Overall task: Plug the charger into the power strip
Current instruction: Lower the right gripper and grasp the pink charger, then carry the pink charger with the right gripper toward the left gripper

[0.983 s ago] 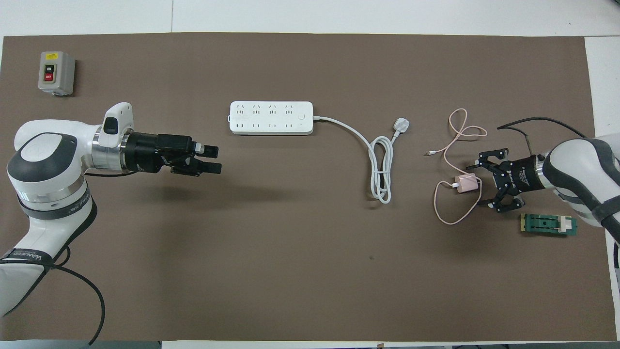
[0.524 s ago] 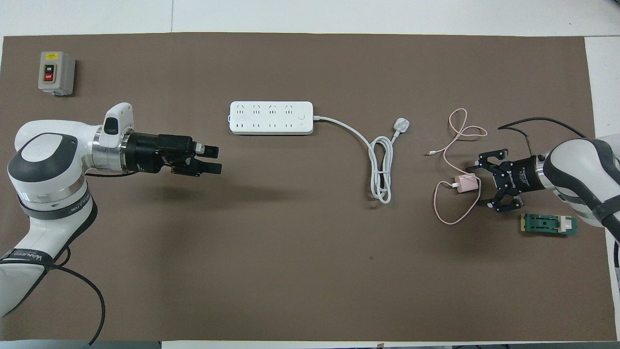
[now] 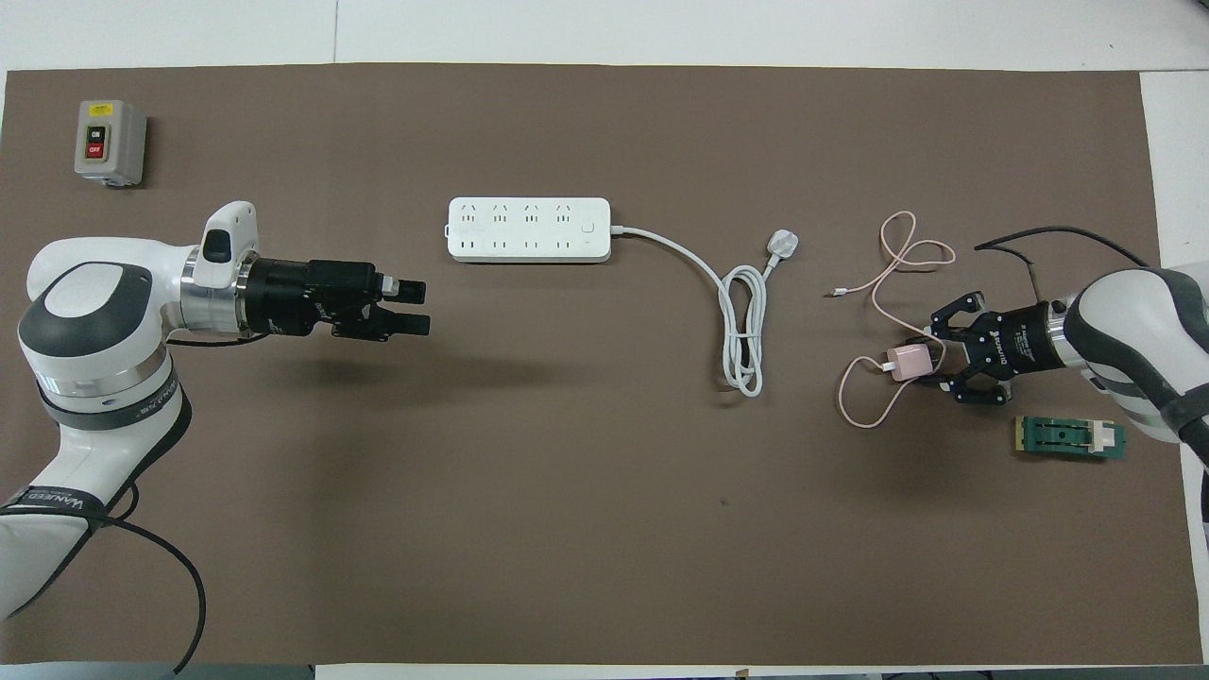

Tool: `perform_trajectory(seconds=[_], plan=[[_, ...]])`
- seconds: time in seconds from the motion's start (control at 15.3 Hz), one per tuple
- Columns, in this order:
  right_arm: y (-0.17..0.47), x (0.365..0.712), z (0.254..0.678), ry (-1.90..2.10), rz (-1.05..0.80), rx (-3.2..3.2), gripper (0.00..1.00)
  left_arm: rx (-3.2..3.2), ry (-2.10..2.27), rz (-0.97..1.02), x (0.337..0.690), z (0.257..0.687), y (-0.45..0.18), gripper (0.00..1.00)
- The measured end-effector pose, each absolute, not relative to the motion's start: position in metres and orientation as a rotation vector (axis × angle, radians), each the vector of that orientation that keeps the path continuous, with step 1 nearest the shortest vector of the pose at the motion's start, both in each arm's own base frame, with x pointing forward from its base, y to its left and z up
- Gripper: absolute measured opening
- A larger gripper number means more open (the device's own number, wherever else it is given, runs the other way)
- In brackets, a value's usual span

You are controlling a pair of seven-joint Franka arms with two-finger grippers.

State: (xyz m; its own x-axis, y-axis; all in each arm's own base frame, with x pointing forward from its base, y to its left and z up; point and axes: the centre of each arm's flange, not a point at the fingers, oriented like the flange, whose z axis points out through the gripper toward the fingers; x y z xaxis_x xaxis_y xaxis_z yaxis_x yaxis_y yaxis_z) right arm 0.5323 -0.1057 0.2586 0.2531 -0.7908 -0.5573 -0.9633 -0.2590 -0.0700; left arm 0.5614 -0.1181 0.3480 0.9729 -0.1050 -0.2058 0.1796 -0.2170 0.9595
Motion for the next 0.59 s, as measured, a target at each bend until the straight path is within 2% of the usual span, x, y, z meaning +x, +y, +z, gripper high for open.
perform_trajectory(seconds=[0.59], plan=[[-0.1038,0.5421,0.2681,1.577,0.556,-2.145,0.51,1.78,0.065,-0.25,0.5627,0.347,-0.1167,1.0]])
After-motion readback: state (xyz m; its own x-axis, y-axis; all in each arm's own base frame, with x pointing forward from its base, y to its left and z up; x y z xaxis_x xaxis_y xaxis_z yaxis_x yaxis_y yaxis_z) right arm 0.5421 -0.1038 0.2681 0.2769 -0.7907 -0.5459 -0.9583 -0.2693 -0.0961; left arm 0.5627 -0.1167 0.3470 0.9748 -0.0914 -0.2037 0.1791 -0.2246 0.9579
